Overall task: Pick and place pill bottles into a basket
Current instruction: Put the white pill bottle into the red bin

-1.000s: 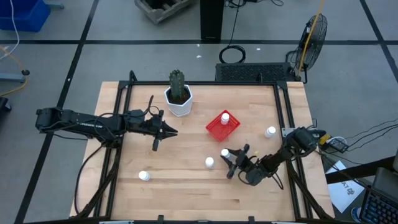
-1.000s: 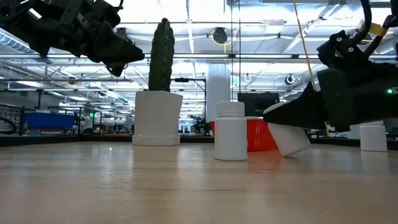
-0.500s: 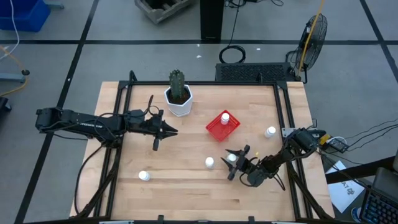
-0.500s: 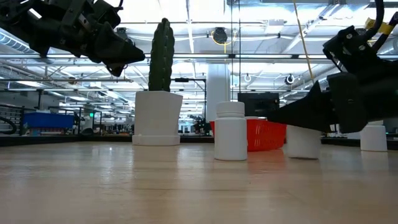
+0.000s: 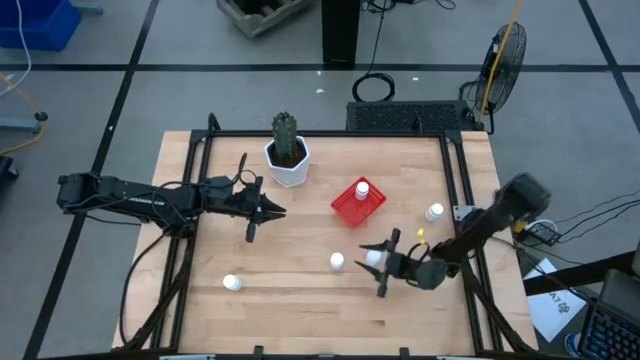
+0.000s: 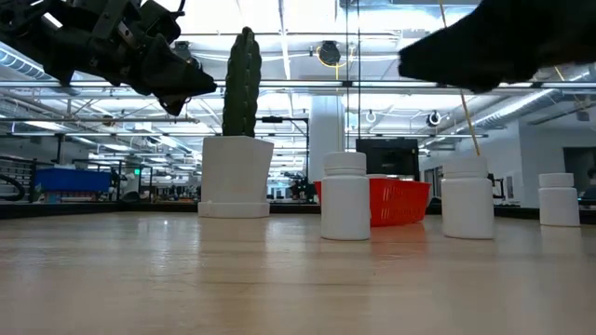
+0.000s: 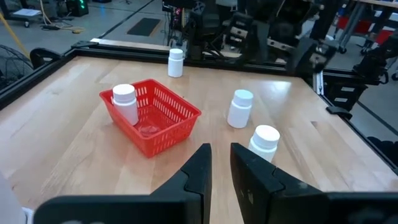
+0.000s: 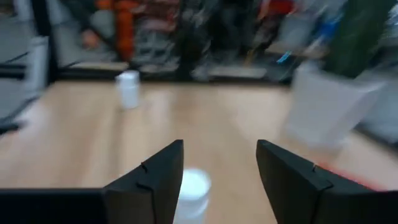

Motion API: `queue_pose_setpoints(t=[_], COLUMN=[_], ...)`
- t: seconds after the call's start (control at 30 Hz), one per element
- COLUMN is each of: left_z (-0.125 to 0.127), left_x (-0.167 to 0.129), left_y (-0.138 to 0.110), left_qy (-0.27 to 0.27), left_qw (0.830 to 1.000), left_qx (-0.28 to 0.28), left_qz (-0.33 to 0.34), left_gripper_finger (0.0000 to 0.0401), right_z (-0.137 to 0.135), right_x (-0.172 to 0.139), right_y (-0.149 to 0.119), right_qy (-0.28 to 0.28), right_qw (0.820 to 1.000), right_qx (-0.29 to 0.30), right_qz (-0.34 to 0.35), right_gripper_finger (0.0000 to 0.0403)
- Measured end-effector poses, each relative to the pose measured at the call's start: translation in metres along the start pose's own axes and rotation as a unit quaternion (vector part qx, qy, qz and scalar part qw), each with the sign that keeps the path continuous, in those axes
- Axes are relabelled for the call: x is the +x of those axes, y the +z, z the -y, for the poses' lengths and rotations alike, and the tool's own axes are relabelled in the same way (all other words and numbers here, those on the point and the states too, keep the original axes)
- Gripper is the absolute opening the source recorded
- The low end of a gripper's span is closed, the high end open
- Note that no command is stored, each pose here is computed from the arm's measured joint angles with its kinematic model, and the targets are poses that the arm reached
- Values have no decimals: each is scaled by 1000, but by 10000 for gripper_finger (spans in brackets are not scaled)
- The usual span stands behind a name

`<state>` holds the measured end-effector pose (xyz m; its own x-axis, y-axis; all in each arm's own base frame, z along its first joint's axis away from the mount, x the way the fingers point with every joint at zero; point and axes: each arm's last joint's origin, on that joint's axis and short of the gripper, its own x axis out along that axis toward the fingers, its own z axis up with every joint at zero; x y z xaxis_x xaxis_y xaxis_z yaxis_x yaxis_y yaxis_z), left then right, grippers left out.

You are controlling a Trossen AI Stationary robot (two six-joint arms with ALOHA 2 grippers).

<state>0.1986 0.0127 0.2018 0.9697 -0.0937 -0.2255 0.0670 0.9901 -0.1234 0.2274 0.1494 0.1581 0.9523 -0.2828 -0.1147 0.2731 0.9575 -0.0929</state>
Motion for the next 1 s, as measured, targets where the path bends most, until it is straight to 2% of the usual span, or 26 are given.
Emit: queue_pose_setpoints(t=[0.1,0.17,0.37,0.5,0.63,0.8,1.0], left_z=[0,0,0,0,0,0,0], left_x=[0,0,0,0,0,0,0], left_y=[0,0,0,0,0,0,0], left_qy=[0,0,0,0,0,0,0], left_qw=[1000,1000,1000,1000,1000,1000,1000], left_qx=[2,6,6,2,2,0,1], left_qz=[0,0,1,1,1,2,2], left_gripper_finger=[62,62,62,62,62,62,62], right_z=[19,31,47,48,47,46,48], right_x=[-6,-11,-15,-11,-8,-6,-1], right_y=[8,9,5,1,-9,-18,-26], right_qy=[43,47,67,96,94,84,68], right_qw=[994,986,972,962,956,953,949], right_qx=[61,94,87,98,79,63,67], right_qz=[-81,-131,-210,-237,-265,-283,-299], right_gripper_finger=[189,188,224,265,289,290,270])
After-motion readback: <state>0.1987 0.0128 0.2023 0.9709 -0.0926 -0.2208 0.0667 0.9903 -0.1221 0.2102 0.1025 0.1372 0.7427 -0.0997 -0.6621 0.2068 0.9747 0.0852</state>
